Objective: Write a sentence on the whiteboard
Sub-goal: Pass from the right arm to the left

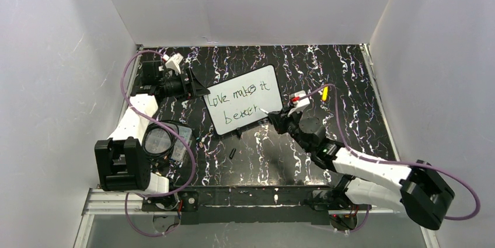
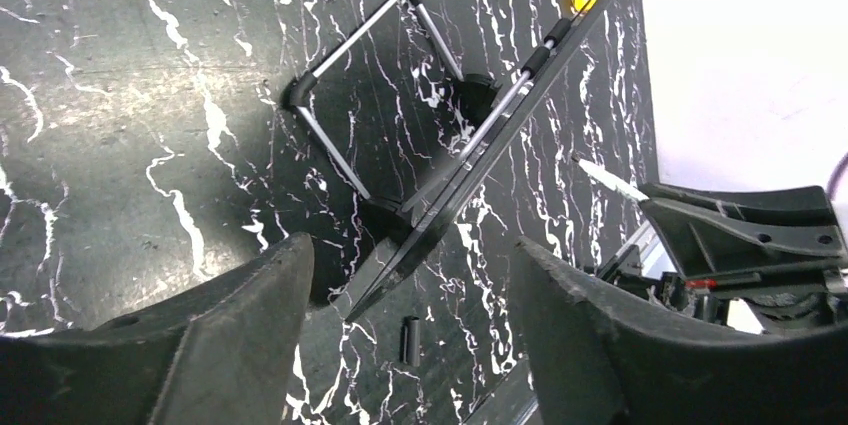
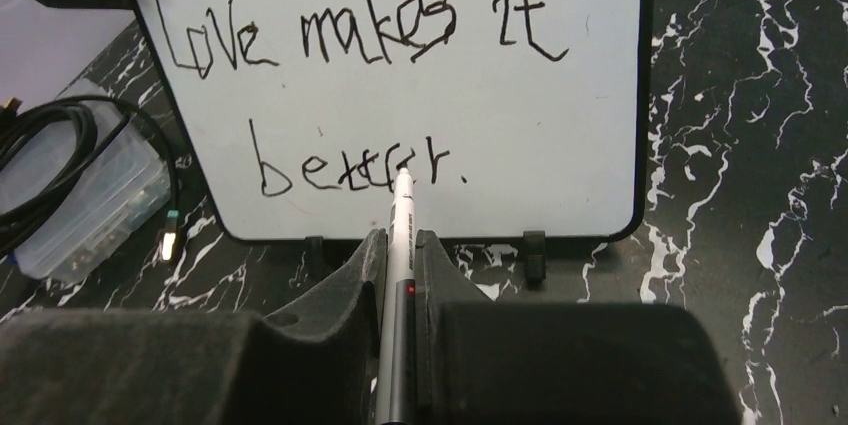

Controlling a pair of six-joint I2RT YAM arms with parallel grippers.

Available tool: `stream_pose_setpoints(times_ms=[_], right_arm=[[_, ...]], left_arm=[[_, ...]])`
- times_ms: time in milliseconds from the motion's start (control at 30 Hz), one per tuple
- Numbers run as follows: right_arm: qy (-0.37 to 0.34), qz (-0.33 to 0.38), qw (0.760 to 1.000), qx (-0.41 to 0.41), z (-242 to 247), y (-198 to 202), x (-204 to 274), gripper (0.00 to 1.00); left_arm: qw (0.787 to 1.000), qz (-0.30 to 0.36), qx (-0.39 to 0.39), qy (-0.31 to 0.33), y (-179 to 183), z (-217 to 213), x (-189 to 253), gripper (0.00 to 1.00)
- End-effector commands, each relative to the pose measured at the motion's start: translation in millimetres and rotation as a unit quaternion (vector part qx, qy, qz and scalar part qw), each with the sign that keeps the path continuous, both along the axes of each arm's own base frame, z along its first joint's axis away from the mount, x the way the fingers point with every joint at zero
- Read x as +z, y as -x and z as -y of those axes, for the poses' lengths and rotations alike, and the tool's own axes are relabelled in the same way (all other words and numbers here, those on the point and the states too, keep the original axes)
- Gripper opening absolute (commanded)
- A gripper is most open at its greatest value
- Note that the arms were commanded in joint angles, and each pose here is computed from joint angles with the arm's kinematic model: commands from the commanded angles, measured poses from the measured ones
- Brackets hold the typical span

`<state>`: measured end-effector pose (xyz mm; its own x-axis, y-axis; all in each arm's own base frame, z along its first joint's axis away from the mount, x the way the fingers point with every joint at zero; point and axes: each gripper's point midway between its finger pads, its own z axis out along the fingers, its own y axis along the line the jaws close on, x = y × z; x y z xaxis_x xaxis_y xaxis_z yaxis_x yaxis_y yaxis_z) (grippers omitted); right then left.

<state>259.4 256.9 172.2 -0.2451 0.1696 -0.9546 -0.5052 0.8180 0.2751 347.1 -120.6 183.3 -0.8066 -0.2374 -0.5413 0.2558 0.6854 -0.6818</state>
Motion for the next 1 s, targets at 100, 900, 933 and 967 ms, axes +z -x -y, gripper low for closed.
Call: stream_pose_setpoints(times_ms=[100, 900, 933, 967], right_arm=[[0.039, -0.081, 0.995, 0.046, 9, 32, 14, 0.01], [0.010, -0.342, 0.868, 0.360, -60, 138, 43, 0.01], [0.004, -0.351, 0.859, 0.373, -64, 142, 43, 0.01], [0.002, -0.359, 0.852, 0.382, -66, 145, 41, 0.01]], left_arm=[[0.994, 0.066, 0.037, -0.076, 16, -20, 26, 0.91], [0.902, 0.172, -0.386, -0.085, 252, 141, 4, 0.84], [0.899, 0.171, -0.393, -0.094, 255, 143, 1, 0.83], [0.896, 0.174, -0.395, -0.101, 256, 145, -1, 0.83]])
